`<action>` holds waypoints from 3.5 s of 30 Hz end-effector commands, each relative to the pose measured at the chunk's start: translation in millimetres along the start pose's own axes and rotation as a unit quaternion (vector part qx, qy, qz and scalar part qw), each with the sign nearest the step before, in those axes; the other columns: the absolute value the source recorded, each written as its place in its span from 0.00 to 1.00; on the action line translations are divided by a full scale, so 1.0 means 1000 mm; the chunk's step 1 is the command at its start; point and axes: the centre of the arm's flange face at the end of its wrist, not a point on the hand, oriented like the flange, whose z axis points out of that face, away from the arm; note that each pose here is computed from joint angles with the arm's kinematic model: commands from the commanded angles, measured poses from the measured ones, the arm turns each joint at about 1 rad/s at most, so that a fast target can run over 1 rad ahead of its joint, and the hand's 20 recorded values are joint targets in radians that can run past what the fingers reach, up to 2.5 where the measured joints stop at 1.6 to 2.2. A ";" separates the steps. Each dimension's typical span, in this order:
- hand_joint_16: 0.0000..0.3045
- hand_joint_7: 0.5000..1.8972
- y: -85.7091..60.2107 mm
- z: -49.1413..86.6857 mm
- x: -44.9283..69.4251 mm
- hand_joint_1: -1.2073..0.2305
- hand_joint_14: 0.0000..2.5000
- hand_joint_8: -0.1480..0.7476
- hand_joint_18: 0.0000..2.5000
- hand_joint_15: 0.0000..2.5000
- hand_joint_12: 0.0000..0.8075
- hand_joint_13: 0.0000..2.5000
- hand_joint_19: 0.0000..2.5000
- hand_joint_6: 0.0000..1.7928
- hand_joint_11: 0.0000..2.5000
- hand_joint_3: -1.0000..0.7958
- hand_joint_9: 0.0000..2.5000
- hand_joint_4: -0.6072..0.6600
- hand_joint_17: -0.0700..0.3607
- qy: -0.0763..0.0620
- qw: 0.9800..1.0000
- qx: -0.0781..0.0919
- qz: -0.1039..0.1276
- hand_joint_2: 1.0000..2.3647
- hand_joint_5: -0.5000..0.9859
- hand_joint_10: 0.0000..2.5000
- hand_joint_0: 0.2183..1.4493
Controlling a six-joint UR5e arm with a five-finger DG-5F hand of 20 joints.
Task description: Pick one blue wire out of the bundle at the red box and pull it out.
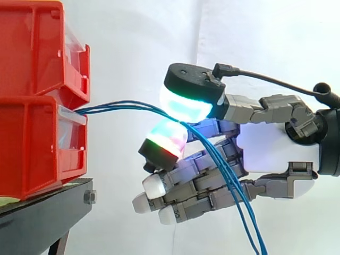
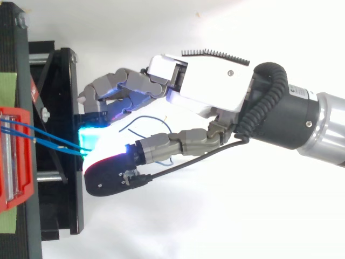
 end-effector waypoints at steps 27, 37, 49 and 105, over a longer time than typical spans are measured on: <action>0.22 0.51 0.001 0.000 0.000 0.38 0.00 0.46 0.04 0.07 0.48 0.12 0.13 0.28 0.14 0.38 0.31 0.72 0.51 -0.002 1.000 -0.002 -0.001 0.01 0.27 0.01 0.18; 0.21 0.46 0.001 0.001 0.000 0.35 0.00 0.45 0.02 0.06 0.47 0.10 0.12 0.28 0.13 0.39 0.29 0.70 0.50 -0.003 1.000 -0.003 0.000 0.01 0.26 0.00 0.19; 0.22 0.46 0.002 0.001 0.000 0.32 0.00 0.48 0.05 0.06 0.48 0.13 0.12 0.36 0.16 0.50 0.31 0.67 0.51 -0.003 1.000 -0.007 0.002 0.01 0.26 0.01 0.26; 0.17 0.58 0.002 0.002 -0.001 0.23 0.00 0.41 0.11 0.06 0.41 0.16 0.12 0.35 0.21 0.28 0.38 0.70 0.43 -0.004 1.000 -0.008 0.002 0.00 0.28 0.01 0.32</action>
